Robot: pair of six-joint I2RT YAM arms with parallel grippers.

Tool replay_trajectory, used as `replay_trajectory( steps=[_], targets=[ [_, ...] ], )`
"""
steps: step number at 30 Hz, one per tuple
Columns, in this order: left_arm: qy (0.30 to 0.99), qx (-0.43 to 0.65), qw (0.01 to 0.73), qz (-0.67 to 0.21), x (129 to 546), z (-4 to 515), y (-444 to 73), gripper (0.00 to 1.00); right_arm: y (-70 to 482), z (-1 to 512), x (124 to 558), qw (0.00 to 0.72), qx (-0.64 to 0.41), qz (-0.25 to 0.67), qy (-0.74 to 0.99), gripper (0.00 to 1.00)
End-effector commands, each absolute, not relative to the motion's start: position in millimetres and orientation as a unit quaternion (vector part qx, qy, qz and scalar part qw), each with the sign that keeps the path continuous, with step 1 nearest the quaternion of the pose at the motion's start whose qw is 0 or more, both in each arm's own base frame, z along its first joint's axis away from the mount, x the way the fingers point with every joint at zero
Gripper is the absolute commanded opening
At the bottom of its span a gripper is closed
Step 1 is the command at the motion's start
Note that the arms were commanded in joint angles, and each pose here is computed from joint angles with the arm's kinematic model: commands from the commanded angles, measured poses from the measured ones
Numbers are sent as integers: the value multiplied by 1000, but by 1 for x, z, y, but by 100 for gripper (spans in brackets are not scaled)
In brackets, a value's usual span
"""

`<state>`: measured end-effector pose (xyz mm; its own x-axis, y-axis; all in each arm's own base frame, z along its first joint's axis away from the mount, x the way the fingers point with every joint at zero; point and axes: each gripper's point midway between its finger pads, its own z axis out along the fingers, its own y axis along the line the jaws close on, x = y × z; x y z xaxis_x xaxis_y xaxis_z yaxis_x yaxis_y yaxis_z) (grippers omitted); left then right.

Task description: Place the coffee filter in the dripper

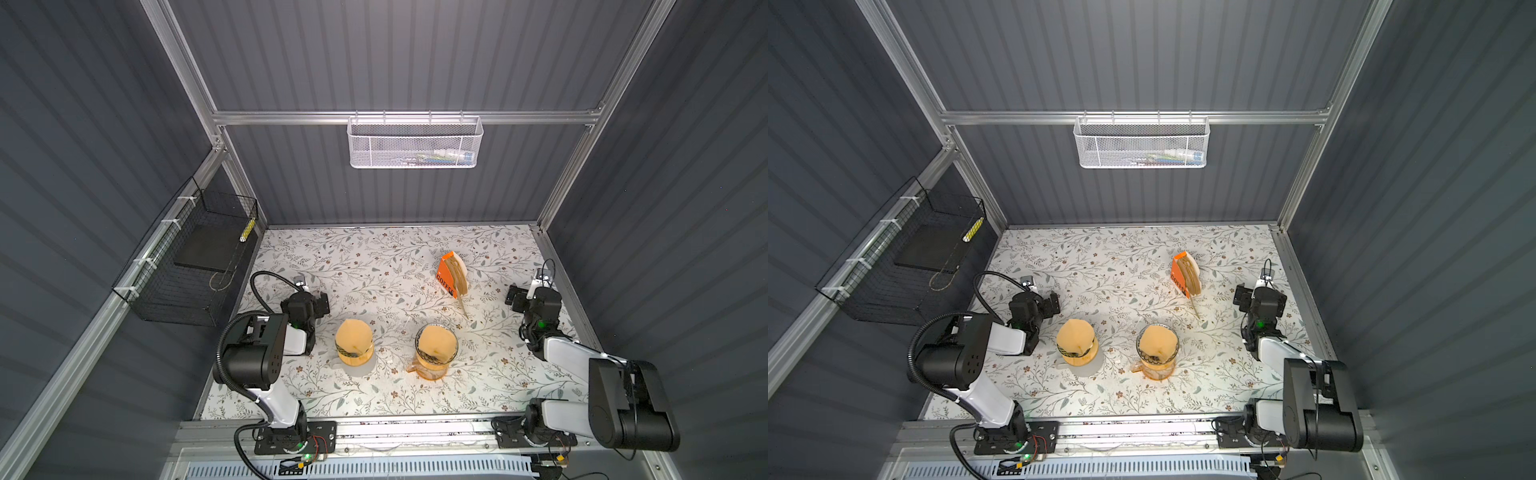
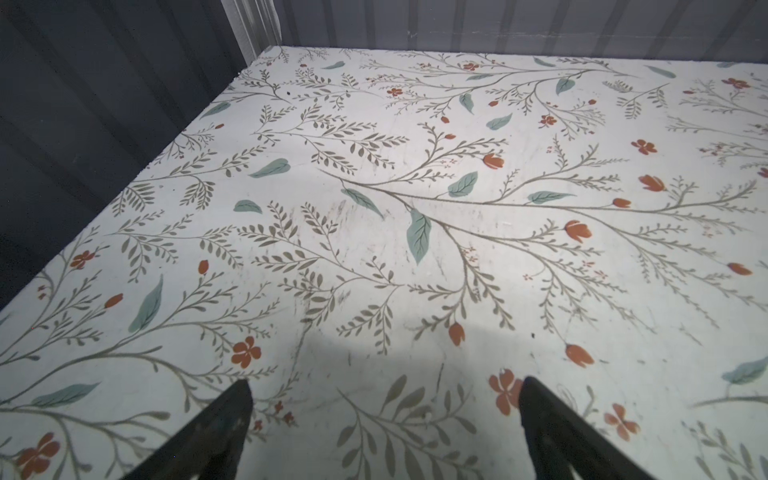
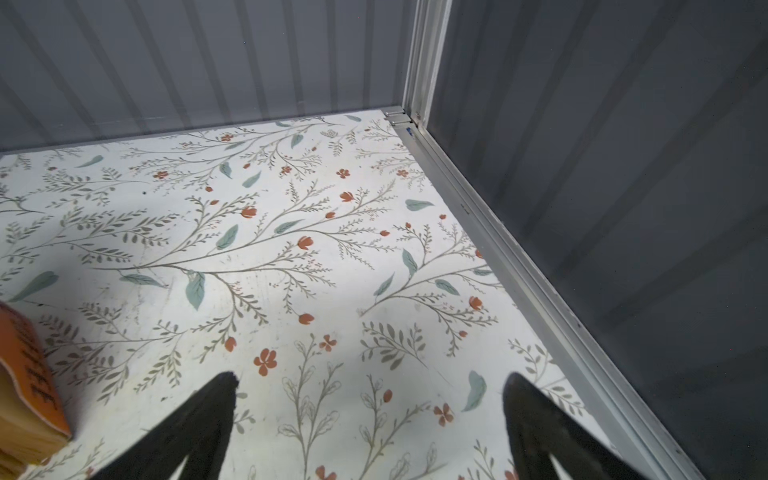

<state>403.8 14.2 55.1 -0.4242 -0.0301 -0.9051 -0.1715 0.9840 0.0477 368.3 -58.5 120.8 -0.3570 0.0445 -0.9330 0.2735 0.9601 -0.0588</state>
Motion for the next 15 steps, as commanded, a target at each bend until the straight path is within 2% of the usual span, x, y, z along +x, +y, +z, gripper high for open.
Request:
replay_trajectory(
  steps=[1, 4, 8, 10, 12, 15],
  targets=[
    [826, -52, 557, 65, 411, 67, 13, 100, -46, 135, 377, 584, 89, -68, 804, 99],
    [827, -51, 556, 64, 412, 66, 13, 100, -36, 135, 383, 608, 79, -39, 789, 99],
    [828, -51, 555, 64, 412, 66, 13, 100, -36, 120, 384, 604, 81, -38, 792, 99],
    [828, -52, 555, 65, 412, 66, 13, 100, -34, 122, 384, 628, 73, -36, 774, 99],
    [828, -51, 555, 65, 412, 66, 13, 100, -34, 118, 384, 605, 75, -32, 792, 99],
    [828, -50, 555, 66, 413, 66, 13, 100, -34, 121, 384, 620, 74, -33, 781, 99]
  ],
)
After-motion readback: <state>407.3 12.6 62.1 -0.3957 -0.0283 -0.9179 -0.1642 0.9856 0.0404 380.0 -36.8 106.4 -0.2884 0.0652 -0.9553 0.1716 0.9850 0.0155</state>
